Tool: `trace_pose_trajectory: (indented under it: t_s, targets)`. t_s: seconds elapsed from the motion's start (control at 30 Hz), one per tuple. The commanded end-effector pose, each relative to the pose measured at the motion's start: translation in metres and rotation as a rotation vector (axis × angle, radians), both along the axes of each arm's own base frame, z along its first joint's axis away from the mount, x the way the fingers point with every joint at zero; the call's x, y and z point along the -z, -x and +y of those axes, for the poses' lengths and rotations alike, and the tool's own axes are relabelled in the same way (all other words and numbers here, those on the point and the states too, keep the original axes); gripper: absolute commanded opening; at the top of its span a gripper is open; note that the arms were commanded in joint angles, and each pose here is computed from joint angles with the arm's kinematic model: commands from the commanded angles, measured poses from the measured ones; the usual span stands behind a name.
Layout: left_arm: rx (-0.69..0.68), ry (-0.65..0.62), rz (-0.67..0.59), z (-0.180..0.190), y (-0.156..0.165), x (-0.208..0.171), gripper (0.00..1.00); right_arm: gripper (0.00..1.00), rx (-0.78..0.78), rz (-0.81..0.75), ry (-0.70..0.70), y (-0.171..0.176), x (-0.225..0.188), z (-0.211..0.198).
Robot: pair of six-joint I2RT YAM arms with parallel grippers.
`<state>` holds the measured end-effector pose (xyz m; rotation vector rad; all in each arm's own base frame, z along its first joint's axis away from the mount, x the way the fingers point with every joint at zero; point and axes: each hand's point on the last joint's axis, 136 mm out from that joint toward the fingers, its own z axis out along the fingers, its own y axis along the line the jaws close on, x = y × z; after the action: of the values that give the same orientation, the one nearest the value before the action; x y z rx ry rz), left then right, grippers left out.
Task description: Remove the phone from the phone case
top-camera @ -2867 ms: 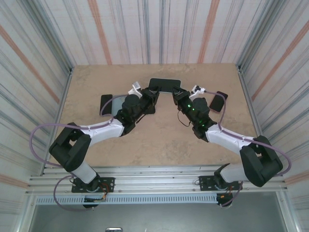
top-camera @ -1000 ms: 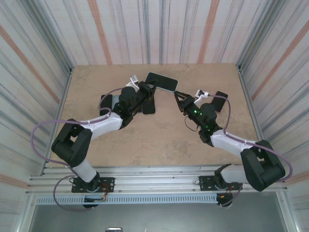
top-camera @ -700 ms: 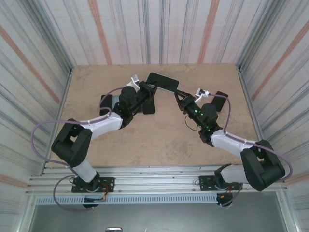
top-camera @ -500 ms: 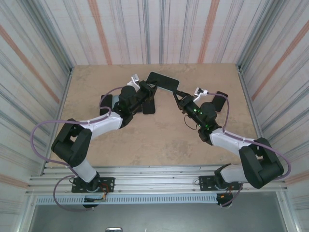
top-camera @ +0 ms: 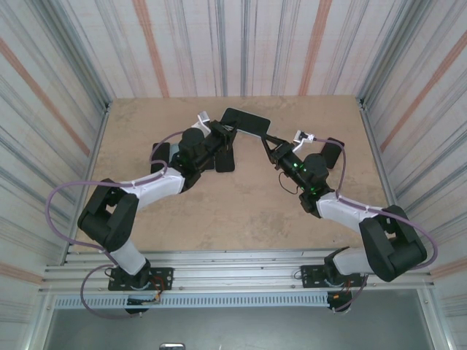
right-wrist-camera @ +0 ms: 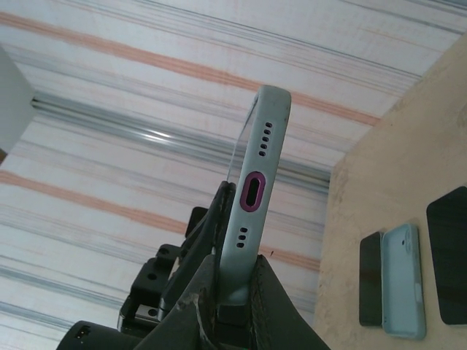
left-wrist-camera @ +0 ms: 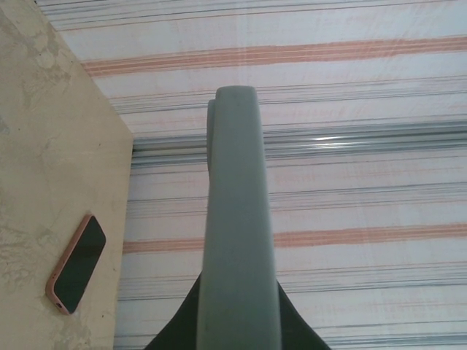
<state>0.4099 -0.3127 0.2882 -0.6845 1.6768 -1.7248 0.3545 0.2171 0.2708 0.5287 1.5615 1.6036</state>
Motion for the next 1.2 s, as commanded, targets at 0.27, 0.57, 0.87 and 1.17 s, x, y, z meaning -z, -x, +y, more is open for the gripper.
trace_pose_trajectory:
  t_s: [0.27, 0.57, 0.87, 1.17]
  targets:
    - [0.078, 0.253, -0.230, 0.007, 0.031, -0.122, 0.00, 0.08, 0.002, 0.034, 0.128, -0.006, 0.046, 0.003]
    - [0.098, 0.278, -0.269, 0.008, 0.039, -0.142, 0.00, 0.07, 0.010, 0.040, 0.212, -0.001, 0.059, 0.003]
    - [0.099, 0.303, -0.272, 0.009, 0.041, -0.146, 0.00, 0.08, 0.015, 0.003, 0.235, 0.000, 0.058, 0.003]
    - [0.103, 0.353, -0.263, 0.010, 0.038, -0.147, 0.00, 0.09, 0.008, -0.052, 0.238, 0.001, 0.049, 0.003]
